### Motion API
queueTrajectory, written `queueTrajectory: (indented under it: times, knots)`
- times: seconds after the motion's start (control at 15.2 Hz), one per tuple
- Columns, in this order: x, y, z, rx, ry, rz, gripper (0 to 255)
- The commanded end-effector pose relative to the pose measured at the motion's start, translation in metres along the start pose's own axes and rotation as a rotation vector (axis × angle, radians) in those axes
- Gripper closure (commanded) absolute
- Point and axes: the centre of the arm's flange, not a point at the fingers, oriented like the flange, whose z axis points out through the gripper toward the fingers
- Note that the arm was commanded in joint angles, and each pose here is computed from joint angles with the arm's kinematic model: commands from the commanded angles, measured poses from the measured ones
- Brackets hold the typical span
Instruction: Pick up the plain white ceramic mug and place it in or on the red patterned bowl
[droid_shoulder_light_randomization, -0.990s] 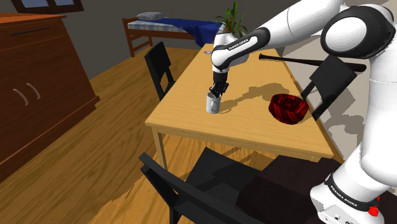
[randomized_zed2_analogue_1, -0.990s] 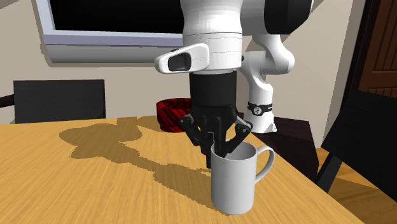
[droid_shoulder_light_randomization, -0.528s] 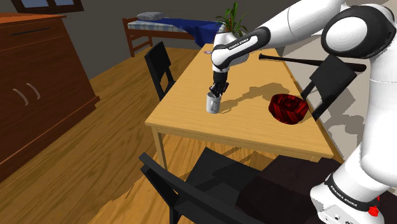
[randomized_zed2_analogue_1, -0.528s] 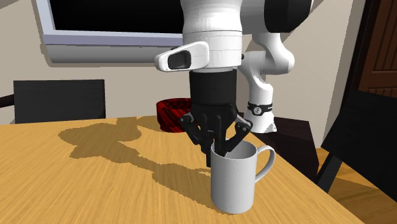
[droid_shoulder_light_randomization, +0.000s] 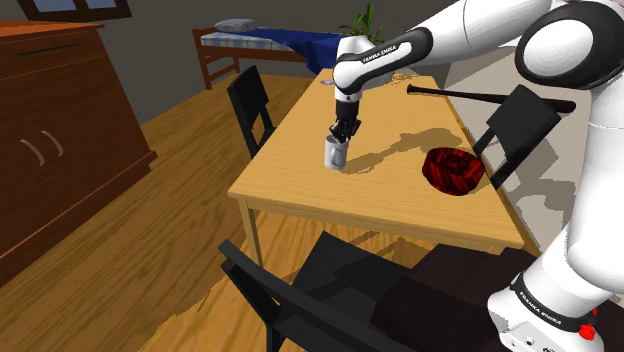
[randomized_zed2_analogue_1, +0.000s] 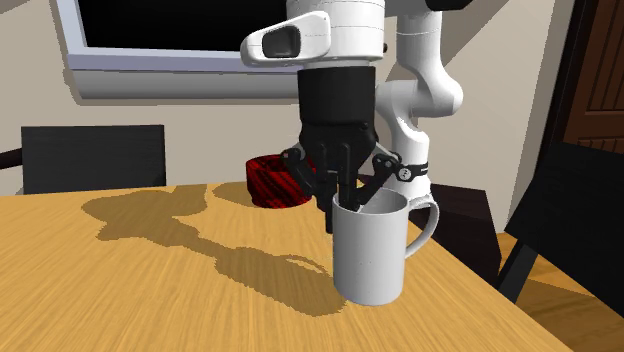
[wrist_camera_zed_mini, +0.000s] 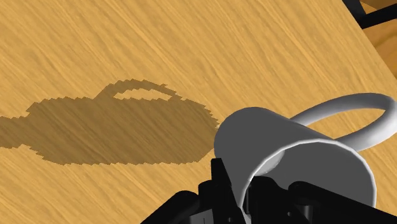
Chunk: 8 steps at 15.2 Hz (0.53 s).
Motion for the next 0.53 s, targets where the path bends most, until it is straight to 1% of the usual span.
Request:
queueTrajectory:
  times: [0.0, 0.46]
  knots:
    - [-0.001, 0.000, -0.011, 0.000, 0.000, 0.000, 255]
    - [-0.002, 0.000, -0.048, 0.000, 0.000, 0.000, 255]
